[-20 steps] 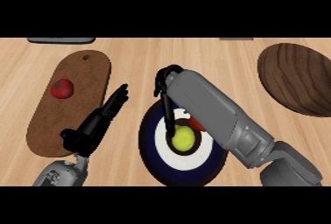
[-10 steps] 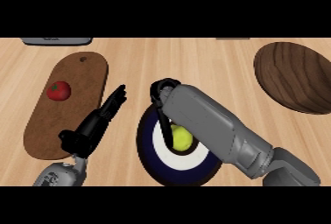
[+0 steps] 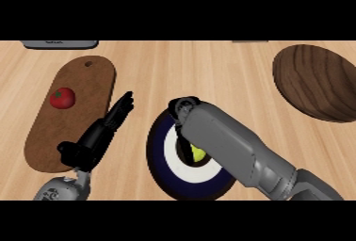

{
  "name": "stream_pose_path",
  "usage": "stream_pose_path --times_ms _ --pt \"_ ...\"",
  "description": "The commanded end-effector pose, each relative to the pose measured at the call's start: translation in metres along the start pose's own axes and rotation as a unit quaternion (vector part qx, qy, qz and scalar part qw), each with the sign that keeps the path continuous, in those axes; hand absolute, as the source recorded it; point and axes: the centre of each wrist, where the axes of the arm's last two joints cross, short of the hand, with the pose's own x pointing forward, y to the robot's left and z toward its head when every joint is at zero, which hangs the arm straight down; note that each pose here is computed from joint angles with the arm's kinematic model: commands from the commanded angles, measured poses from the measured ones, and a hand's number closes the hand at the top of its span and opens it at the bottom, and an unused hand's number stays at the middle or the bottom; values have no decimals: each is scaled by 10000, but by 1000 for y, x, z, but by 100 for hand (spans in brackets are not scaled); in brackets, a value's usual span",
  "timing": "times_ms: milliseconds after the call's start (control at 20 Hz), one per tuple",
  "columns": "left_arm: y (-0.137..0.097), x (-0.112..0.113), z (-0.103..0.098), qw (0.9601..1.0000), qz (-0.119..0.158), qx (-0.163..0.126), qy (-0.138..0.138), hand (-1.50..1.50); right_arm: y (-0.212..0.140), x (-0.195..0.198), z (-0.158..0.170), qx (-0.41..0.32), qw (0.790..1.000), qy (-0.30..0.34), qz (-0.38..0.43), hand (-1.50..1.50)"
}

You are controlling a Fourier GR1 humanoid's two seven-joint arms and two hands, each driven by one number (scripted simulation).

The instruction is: Pick the pear from the plate and place it in the bowl

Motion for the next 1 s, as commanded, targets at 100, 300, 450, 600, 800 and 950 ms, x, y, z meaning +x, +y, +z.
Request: stream_pose_path --times_ms 100,300,450,600,800,950 --pt "0 -2 -12 10000 -52 71 4 0 27 -1 -20 198 9990 386 -66 -150" --pt "2 -7 2 10000 -15 29 33 0 18 -16 -29 230 9989 411 -58 -150" --pt "1 11 -1 10000 -65 21 -56 0 27 -15 -26 116 9992 367 -103 -150" --pt "1 3 -3 10000 -62 10 -40 0 28 -25 -33 204 9993 277 -146 -150" --pt "11 5 -6 9999 -104 -18 -51 0 37 -33 -47 -163 9995 -198 -173 150" --pt "12 -16 -3 10000 25 -17 17 0 32 -31 -34 -466 9984 -266 -149 150"
